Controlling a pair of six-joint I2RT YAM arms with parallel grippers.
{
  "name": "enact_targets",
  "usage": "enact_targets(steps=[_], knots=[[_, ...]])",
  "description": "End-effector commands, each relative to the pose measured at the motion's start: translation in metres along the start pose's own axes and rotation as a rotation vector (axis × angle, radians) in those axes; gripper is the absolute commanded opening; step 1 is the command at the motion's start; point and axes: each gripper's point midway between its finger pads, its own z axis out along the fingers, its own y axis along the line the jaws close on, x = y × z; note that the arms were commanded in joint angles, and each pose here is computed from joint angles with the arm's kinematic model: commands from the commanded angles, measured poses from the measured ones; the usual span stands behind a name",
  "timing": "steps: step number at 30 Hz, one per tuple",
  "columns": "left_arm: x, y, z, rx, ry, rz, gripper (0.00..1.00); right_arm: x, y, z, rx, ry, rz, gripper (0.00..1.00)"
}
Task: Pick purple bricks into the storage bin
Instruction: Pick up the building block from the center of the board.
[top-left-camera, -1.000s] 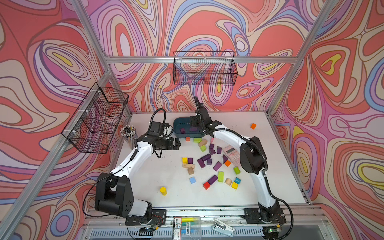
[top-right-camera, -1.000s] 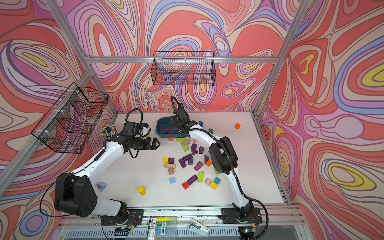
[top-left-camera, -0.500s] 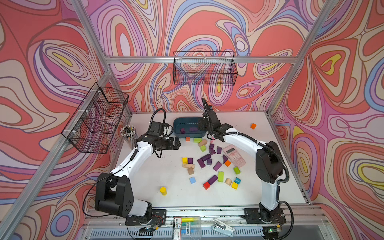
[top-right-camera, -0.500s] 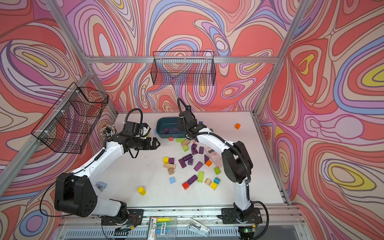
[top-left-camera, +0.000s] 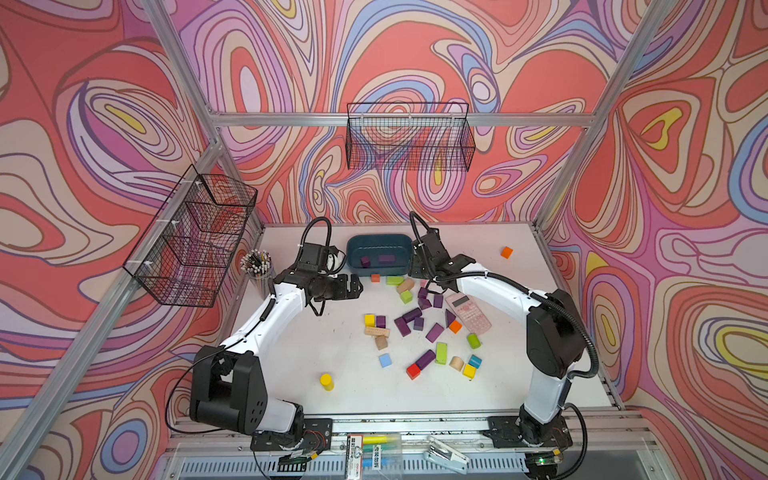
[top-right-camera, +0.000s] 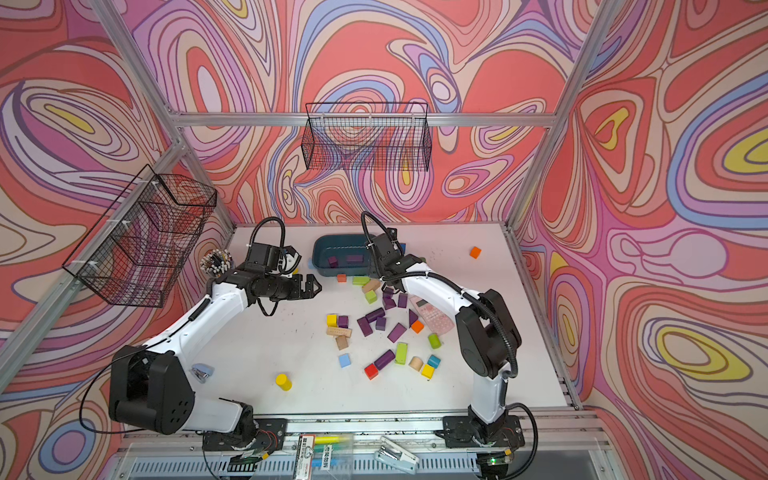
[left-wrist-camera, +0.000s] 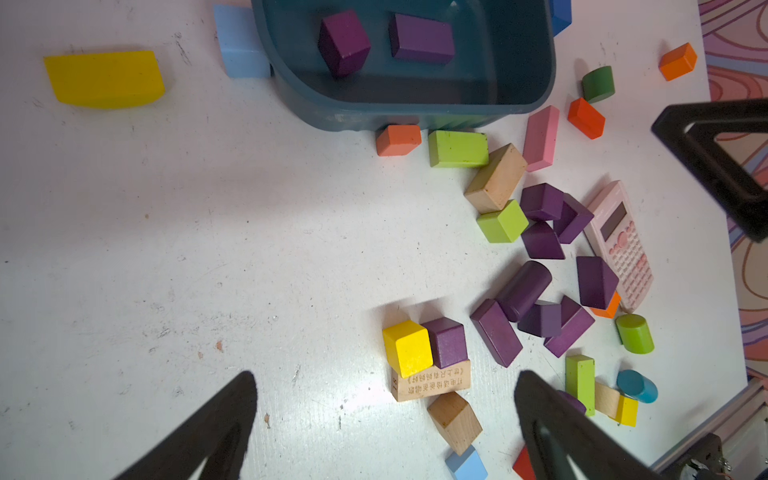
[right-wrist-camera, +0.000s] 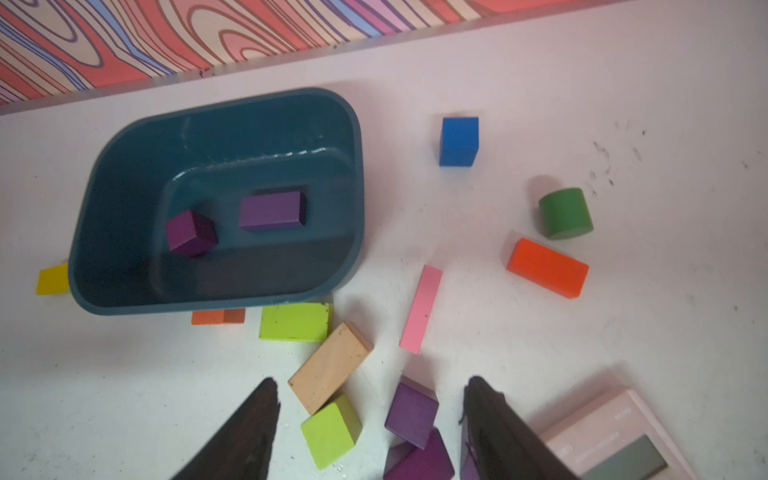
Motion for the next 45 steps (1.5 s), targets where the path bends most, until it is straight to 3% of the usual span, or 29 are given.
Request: enact_targets(steps=[1, 13, 24, 45], knots=[[-0.005, -0.004, -0.005, 0.025, -0.021, -0.004, 1.0, 0.019, -0.012, -0.007, 0.032, 0.053, 0.089, 0.73], [-0.003, -0.003, -0.004, -0.015, -0.02, -0.001, 1.0, 0.053, -0.018, 0.012, 0.092, 0.181, 0.195, 0.68], [0.002, -0.008, -0.006, -0.102, -0.033, 0.089, 1.0, 0.065, -0.017, 0.028, 0.119, 0.237, 0.213, 0.6], [0.008, -0.02, -0.001, -0.064, -0.003, 0.107, 1.0, 0.08, -0.022, 0.061, 0.169, 0.284, 0.204, 0.5]])
